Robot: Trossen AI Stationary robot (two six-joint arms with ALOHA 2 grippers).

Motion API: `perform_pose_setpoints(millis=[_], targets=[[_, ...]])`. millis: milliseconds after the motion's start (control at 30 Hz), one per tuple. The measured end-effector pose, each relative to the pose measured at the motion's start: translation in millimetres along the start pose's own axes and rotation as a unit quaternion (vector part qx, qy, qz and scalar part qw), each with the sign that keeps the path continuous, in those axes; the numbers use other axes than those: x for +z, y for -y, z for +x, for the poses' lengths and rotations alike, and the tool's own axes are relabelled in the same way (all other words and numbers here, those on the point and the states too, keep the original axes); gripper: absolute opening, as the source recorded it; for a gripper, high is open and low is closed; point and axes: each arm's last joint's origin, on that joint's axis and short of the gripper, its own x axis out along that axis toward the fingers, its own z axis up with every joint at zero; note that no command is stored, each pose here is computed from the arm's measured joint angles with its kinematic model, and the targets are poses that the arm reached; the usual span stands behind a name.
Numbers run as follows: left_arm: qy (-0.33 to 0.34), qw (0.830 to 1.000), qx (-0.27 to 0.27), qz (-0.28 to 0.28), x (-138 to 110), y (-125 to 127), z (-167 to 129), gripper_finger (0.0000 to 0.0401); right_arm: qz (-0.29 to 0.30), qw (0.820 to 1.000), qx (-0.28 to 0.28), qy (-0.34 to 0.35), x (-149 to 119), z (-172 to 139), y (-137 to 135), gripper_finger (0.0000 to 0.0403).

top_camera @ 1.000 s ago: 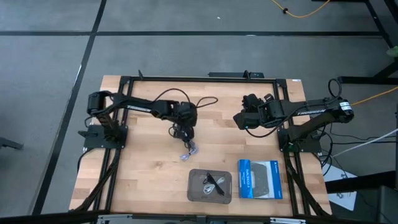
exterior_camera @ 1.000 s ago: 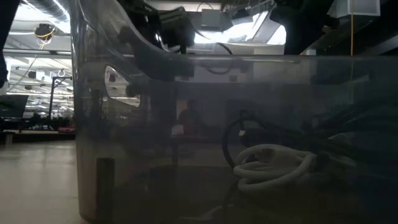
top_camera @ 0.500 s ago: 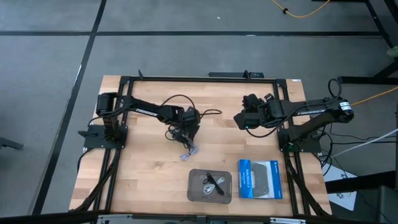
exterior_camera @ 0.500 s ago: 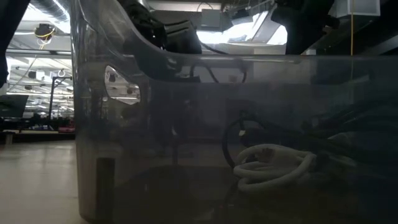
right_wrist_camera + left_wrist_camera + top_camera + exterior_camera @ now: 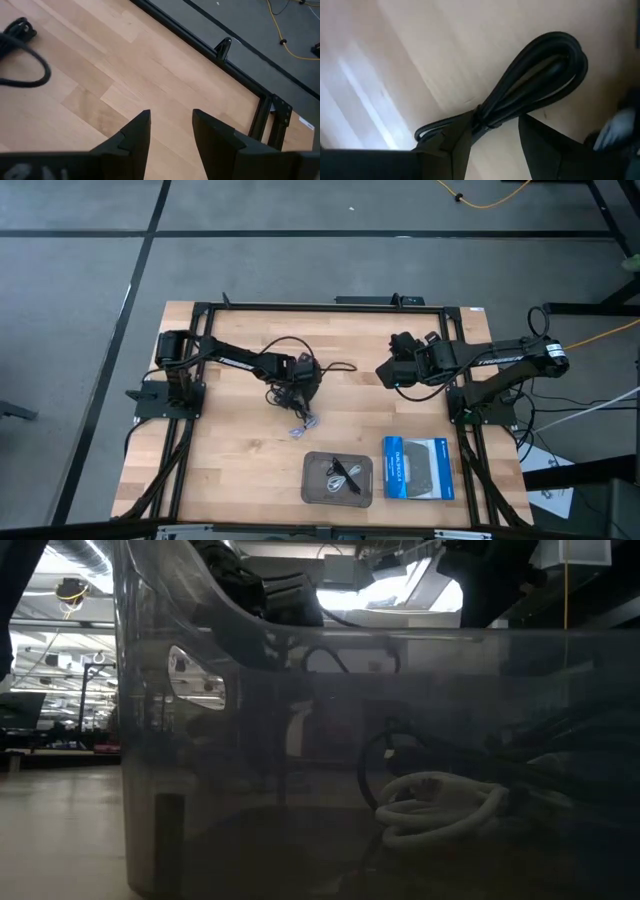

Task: Pick and place USB-C Cables
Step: Put the right black charger cable into the black bin

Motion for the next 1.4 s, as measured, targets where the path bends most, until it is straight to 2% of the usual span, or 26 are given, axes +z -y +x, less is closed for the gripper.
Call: perform_pose_setpoints(millis=[67,133,267,333,367,433,600,700,767,867,1033,1133,1233,1333,1400], targets=[[0.011,0.997,-0.011,-0.069,0.9,0.1,0.0,0.0153,0.000,1.000,0.000,0.000,0.0,0.0,0.0,0.0150],[0.019,0.987,-0.021,-0.156,0.8,-1.1,0.1,0.0153,0.001,1.000,0.000,0.000,0.0,0.0,0.0,0.0150],[0.024,0.944,-0.045,-0.326,-0.5,-3.3,0.6,0.0153,0.004,1.000,0.001,-0.001,0.0,0.0,-0.1,0.0150],[0.025,0.930,-0.052,-0.363,-0.4,-3.6,0.5,0.0153,0.005,1.000,0.002,0.000,0.2,0.0,-0.5,0.0150],[0.025,0.930,-0.049,-0.363,0.2,-3.0,0.2,0.0153,0.006,1.000,0.003,0.001,0.3,0.0,-0.5,0.0150],[0.026,0.941,-0.034,-0.334,2.7,-0.9,-3.2,0.0153,0.007,1.000,0.004,0.001,0.5,0.0,-0.8,0.0150],[0.020,0.981,-0.024,-0.191,9.4,7.4,-10.0,0.0153,0.007,1.000,0.004,0.002,0.6,0.0,-0.9,0.0150],[0.016,0.993,-0.021,-0.119,10.8,9.8,-7.8,0.0153,0.007,1.000,0.004,0.002,0.6,0.0,-0.9,0.0150],[0.010,0.995,-0.016,-0.098,9.5,8.9,-6.3,0.0153,0.007,1.000,0.004,0.002,0.6,0.0,-0.9,0.0150],[0.013,0.994,-0.023,-0.107,4.6,2.0,-2.8,0.0153,0.006,1.000,0.004,0.002,0.6,0.0,-0.9,0.0150],[0.015,0.982,-0.094,-0.163,-6.2,-3.9,15.9,0.0147,0.006,1.000,0.006,0.000,0.5,0.0,-1.0,0.0150],[0.002,0.979,-0.110,-0.169,-8.6,-1.7,19.9,0.0107,0.005,1.000,0.009,-0.005,0.2,0.0,-1.2,0.0150],[0.006,0.982,-0.094,-0.165,-5.7,0.0,14.0,0.0037,0.004,1.000,0.009,-0.006,0.1,0.0,-1.2,0.0150],[0.018,0.983,-0.065,-0.170,-1.0,-0.8,-3.9,0.0036,-0.009,1.000,0.008,-0.005,0.1,0.0,-1.0,0.0150],[0.039,0.982,-0.053,-0.178,3.3,-2.8,-27.2,0.0036,-0.011,1.000,0.006,-0.003,0.2,0.0,-0.6,0.0150]])
